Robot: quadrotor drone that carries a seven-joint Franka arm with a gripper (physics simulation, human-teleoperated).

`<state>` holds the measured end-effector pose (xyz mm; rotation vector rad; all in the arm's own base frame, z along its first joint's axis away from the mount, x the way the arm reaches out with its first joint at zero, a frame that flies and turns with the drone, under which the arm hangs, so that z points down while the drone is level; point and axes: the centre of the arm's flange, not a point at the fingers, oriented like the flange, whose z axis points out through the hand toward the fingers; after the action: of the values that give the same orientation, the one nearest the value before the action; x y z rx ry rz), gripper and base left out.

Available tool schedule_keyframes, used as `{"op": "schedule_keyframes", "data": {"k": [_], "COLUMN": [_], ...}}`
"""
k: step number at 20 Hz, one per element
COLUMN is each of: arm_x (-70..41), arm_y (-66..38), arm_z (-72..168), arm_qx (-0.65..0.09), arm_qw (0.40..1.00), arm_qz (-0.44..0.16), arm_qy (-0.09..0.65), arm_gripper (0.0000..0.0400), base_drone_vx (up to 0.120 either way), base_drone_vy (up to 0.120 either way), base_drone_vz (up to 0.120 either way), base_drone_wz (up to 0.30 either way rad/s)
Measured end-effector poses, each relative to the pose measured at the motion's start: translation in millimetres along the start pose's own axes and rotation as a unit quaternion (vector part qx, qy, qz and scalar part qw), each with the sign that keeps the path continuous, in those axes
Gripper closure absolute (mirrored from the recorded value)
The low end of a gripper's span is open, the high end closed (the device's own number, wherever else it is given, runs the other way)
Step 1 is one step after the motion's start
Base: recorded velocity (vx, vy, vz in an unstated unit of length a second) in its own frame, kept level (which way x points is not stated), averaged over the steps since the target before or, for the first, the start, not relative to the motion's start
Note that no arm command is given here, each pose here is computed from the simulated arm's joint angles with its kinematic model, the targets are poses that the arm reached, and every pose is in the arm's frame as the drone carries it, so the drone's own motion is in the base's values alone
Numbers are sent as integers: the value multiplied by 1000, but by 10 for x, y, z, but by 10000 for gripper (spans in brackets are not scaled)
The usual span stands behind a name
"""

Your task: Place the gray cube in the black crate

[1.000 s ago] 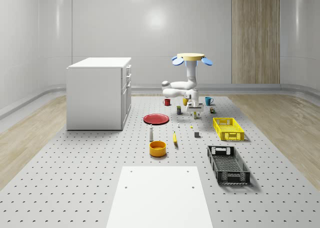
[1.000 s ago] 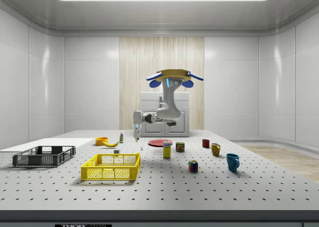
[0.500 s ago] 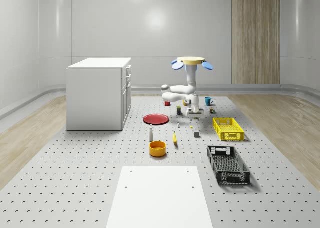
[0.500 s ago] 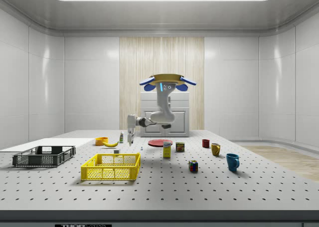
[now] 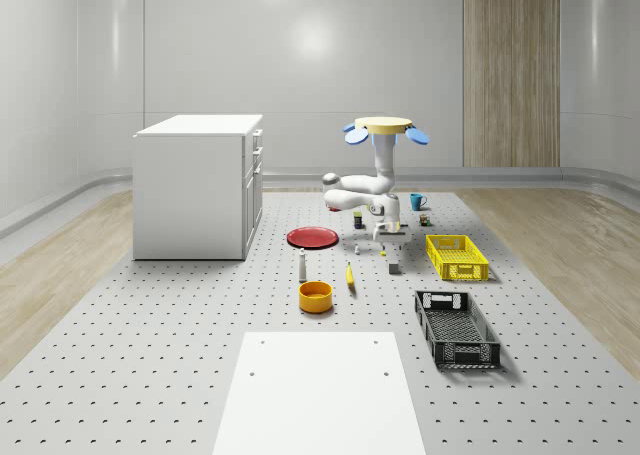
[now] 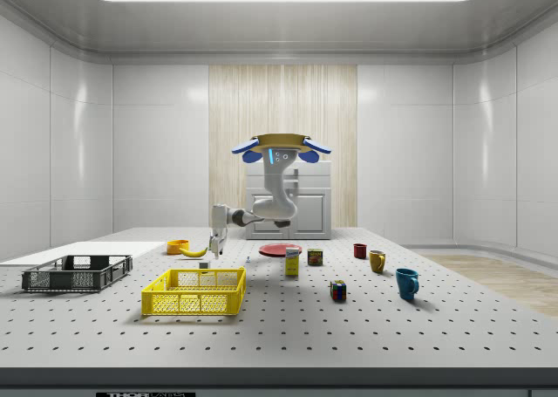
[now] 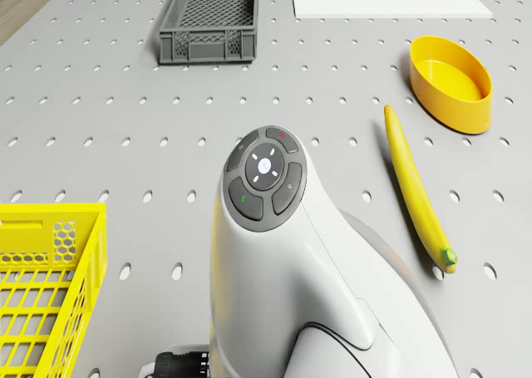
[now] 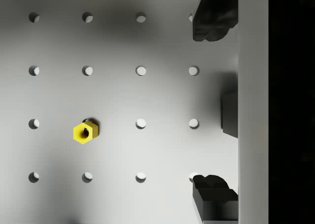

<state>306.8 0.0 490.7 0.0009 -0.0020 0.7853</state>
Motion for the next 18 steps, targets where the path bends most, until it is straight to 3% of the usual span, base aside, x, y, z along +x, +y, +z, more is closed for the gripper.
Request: {"op": "schedule_keyframes", "data": {"k": [4, 12, 18], "arm_x": [0, 0, 0], "arm_y": [0, 0, 0], "arm_z": [0, 0, 101], "arm_qx": [0, 0, 0], "arm_qw": [1000, 1000, 1000], "arm_qz": [0, 0, 0], "arm_qy": [0, 0, 0], "arm_gripper": [0, 0, 0], "base_drone_vx": [120, 120, 13], "base_drone_vy": [0, -15, 0], "base_drone_vz": [-80, 0, 0], "base_drone_wz": [0, 0, 0]}}
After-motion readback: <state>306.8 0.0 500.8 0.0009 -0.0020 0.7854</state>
